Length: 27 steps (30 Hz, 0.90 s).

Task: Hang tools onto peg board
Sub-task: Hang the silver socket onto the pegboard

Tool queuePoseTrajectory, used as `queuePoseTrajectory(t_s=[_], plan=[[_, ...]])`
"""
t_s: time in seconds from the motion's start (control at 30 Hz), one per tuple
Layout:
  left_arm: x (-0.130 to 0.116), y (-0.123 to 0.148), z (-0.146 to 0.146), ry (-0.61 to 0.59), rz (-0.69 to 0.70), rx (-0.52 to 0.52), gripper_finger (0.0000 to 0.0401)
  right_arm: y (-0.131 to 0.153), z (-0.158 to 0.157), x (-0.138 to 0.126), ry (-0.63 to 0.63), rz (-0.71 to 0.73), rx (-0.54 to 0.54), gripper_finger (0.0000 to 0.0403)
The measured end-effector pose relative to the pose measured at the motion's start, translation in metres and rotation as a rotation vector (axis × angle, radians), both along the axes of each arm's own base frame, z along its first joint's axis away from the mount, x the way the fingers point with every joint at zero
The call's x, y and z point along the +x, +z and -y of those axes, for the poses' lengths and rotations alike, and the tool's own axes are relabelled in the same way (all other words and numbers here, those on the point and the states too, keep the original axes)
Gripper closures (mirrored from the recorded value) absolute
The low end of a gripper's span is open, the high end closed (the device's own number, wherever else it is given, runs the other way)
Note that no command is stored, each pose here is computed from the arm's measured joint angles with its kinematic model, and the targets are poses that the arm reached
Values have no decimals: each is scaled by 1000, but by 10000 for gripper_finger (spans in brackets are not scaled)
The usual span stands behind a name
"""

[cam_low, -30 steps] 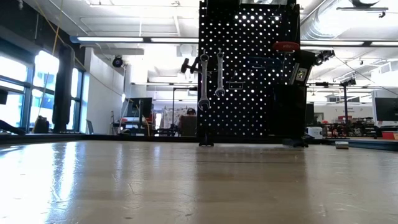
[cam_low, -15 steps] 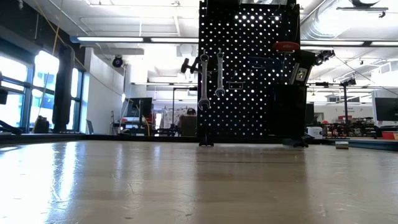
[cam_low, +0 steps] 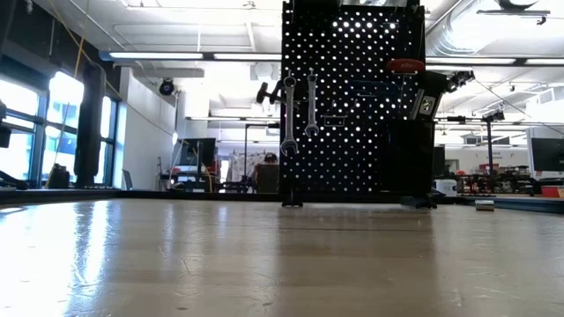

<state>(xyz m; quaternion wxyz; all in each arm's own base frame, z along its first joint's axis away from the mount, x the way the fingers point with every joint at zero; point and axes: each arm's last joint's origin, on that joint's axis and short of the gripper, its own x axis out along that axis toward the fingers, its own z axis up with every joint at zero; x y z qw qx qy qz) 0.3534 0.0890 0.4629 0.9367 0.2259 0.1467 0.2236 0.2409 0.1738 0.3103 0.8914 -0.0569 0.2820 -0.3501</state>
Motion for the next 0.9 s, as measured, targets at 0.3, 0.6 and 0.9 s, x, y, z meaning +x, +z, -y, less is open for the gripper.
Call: queuePoseTrajectory(t_s=[0.3,0.6,0.9], plan=[[-1,-1,-3,-22,-55,-79,293,0,-1,-1,4,4,-9,247],[-2,-2,-2,-44,-64,-102,225,0,-1,-1,4,7,-8,247],[0,1,8,-93,-64,-45,204,0,0,-2,-8,6,-10,247]])
